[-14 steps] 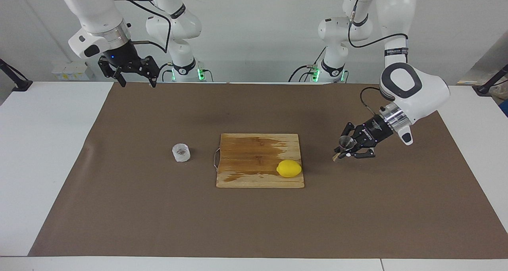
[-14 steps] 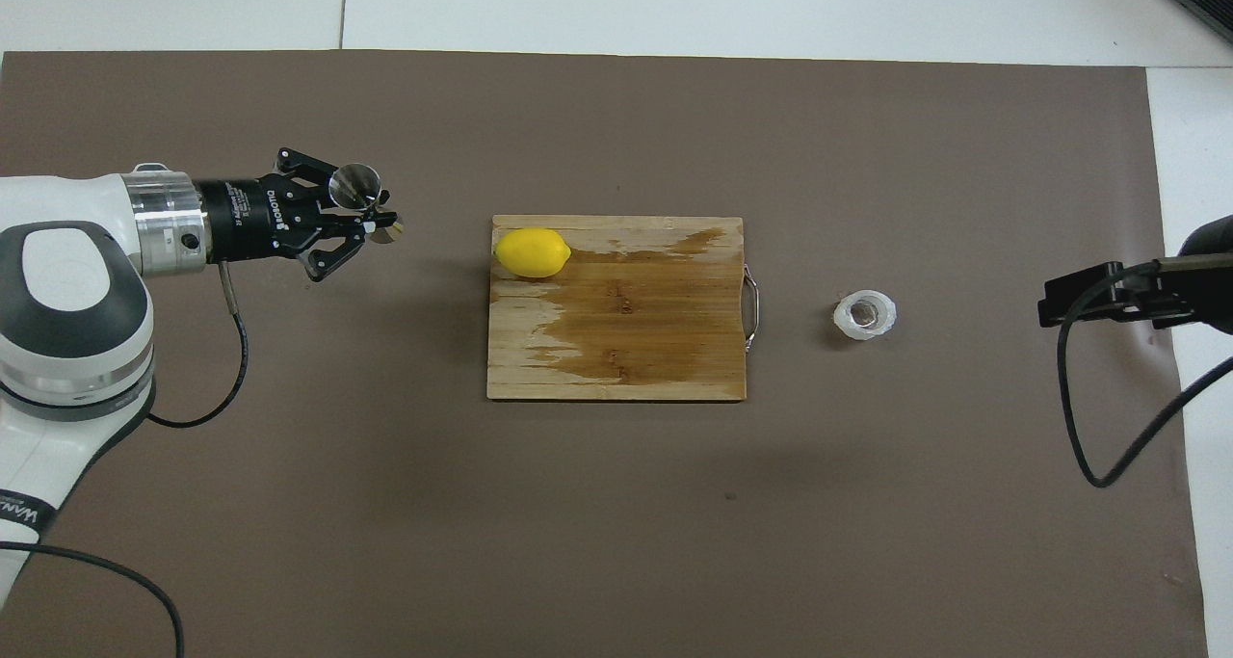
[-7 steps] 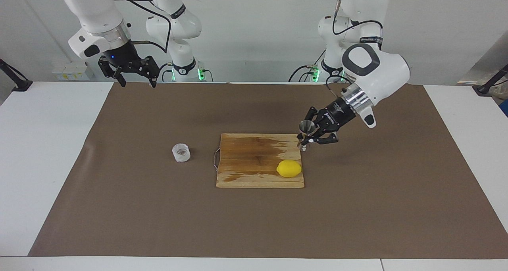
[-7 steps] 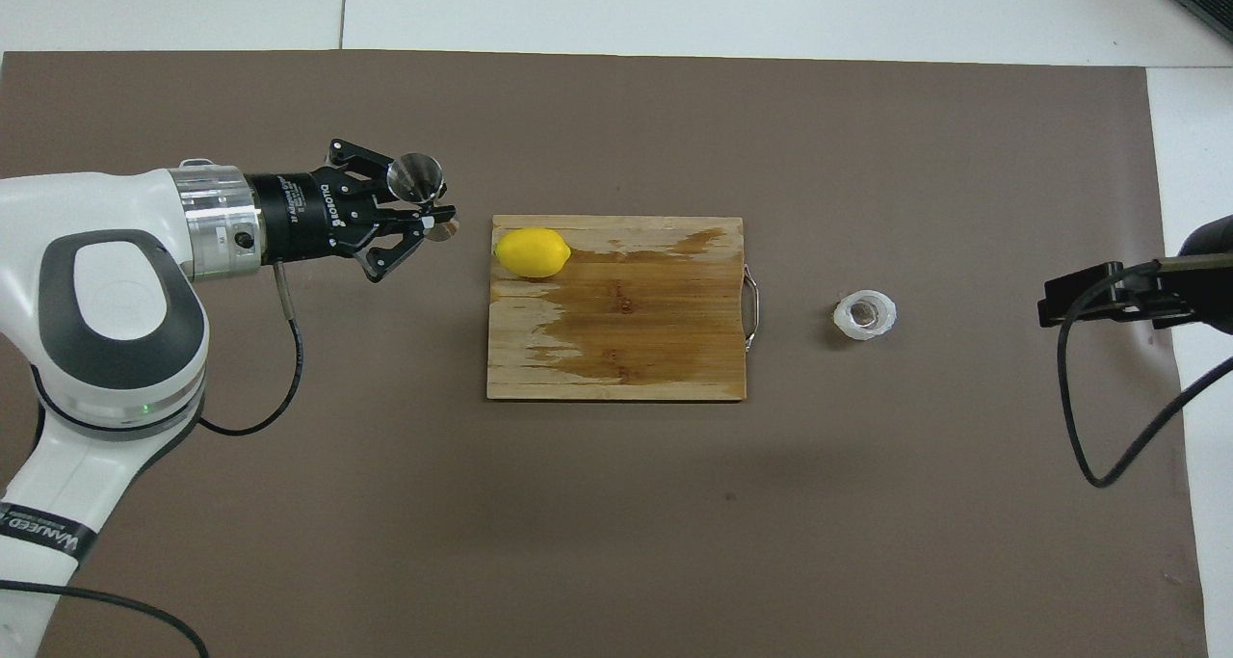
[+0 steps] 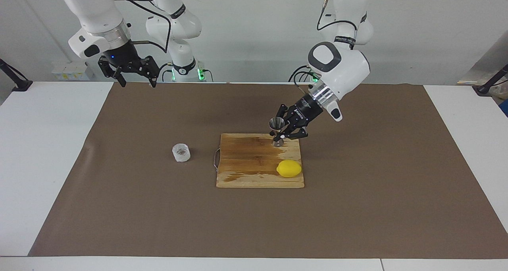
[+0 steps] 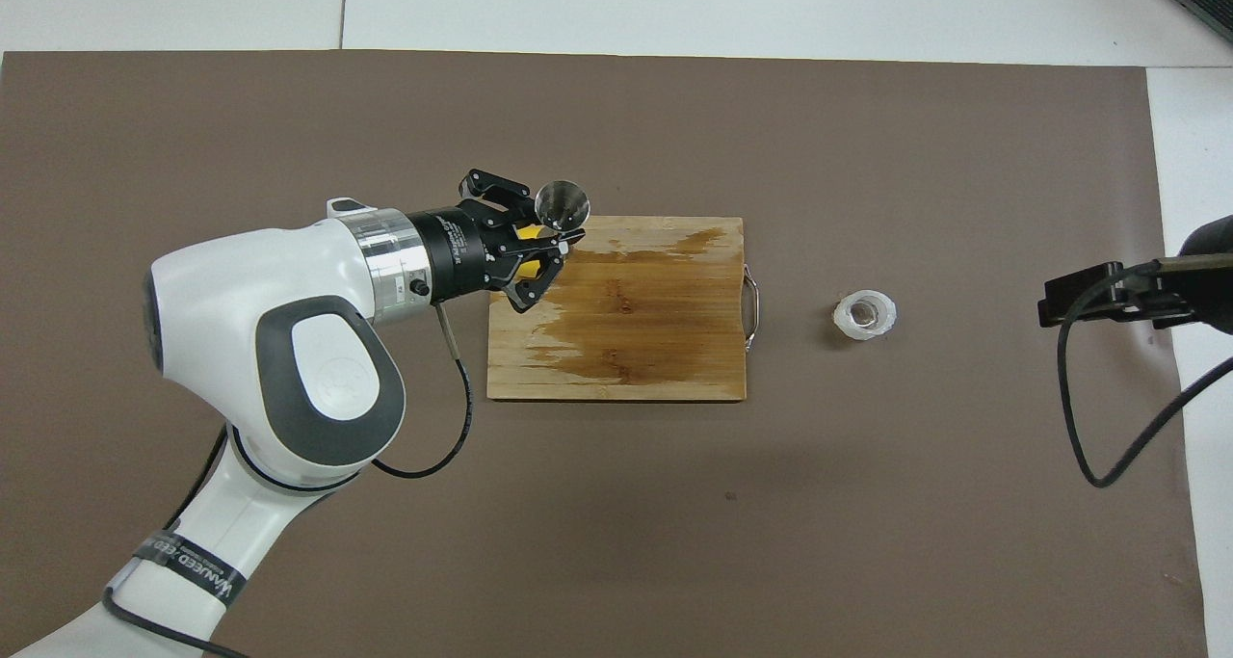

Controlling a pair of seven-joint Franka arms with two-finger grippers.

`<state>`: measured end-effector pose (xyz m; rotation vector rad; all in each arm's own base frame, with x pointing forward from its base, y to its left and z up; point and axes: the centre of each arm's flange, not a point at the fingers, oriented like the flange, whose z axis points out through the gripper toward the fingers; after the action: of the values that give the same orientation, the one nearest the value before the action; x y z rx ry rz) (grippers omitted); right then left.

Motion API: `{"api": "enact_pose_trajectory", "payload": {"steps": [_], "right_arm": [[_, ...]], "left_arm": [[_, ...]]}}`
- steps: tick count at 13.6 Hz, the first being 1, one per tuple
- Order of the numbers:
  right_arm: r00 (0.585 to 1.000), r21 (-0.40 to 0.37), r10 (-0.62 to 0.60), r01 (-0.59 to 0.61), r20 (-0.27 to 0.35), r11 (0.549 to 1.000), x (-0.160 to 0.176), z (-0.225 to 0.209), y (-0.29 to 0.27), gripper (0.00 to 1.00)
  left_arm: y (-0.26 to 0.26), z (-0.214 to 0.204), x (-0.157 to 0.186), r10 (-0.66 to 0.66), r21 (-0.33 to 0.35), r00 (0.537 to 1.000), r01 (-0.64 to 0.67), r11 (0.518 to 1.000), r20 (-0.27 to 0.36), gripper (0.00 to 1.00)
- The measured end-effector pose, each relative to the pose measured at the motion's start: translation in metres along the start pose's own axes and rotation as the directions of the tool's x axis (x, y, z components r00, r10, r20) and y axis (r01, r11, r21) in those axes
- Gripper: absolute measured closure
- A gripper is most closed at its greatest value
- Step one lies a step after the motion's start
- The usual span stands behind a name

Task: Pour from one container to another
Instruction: 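Carry the metal cup with the left gripper over the wooden board, then lower the metal cup onto the board and open the left gripper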

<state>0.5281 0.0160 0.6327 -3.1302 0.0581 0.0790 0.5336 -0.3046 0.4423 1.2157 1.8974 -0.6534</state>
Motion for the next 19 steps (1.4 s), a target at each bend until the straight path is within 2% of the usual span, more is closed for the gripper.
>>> {"api": "enact_pose_trajectory", "payload": {"steps": [3, 7, 14, 19], "right_arm": [[1.000, 0.000, 0.000, 0.000, 0.000, 1.000, 0.000, 0.000, 0.000, 0.00], [1.000, 0.000, 0.000, 0.000, 0.000, 1.000, 0.000, 0.000, 0.000, 0.00], [1.000, 0.000, 0.000, 0.000, 0.000, 1.000, 0.000, 0.000, 0.000, 0.00], [1.000, 0.000, 0.000, 0.000, 0.000, 1.000, 0.000, 0.000, 0.000, 0.00]], "left_arm": [[-0.026, 0.040, 0.023, -0.043, -0.049, 0.999, 0.044, 0.998, 0.004, 0.77], [-0.057, 0.084, 0.060, -0.073, -0.054, 0.997, 0.071, 0.996, -0.018, 0.77], [-0.041, 0.085, 0.079, -0.035, -0.079, 0.999, 0.032, 0.996, -0.030, 0.77], [-0.018, 0.091, 0.094, 0.034, -0.029, 0.999, -0.034, 0.999, -0.006, 0.77]]}}
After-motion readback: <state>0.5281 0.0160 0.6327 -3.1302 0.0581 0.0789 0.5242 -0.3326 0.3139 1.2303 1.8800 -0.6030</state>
